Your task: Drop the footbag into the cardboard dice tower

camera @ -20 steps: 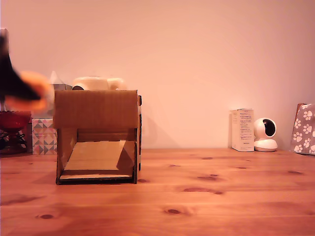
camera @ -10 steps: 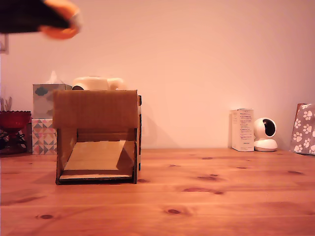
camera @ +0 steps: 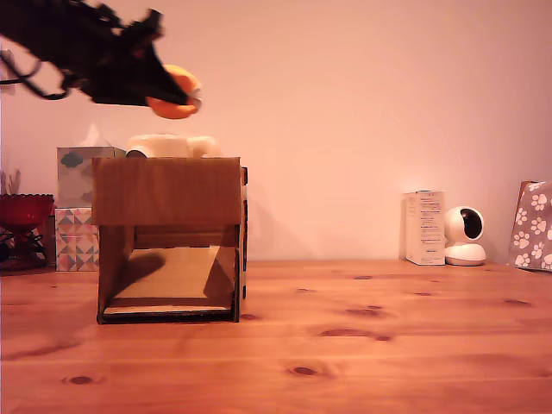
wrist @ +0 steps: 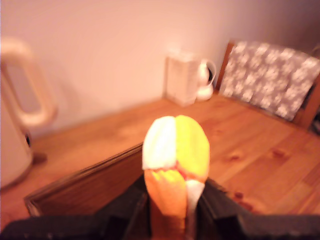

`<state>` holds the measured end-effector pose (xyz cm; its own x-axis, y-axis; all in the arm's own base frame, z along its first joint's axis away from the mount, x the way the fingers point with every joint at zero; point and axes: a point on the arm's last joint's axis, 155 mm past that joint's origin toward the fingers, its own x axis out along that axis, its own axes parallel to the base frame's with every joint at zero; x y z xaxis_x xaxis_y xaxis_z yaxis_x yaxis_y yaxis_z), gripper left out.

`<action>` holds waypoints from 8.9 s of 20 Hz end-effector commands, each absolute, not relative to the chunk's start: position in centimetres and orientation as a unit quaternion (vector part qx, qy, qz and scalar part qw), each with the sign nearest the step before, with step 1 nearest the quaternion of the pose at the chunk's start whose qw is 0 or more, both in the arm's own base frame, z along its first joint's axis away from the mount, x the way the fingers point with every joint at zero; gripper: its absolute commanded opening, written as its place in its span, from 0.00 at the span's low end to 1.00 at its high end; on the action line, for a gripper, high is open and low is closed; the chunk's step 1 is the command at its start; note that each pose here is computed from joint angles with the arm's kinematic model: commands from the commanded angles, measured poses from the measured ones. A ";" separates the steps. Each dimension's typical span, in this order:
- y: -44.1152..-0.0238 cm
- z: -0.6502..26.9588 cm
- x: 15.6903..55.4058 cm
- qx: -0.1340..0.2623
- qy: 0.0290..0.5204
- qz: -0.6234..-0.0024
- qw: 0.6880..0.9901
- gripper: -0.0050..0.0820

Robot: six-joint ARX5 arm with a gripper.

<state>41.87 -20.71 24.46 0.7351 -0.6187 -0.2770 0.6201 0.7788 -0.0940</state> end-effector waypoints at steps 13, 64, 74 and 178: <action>-20.9 23.9 43.5 0.011 0.227 -0.323 0.919 0.95; -9.9 15.8 25.1 -0.081 0.193 -0.190 0.959 0.03; -10.5 15.8 25.3 -0.084 0.193 -0.202 0.956 0.03; -19.3 24.3 43.7 0.025 0.226 -0.254 0.940 0.95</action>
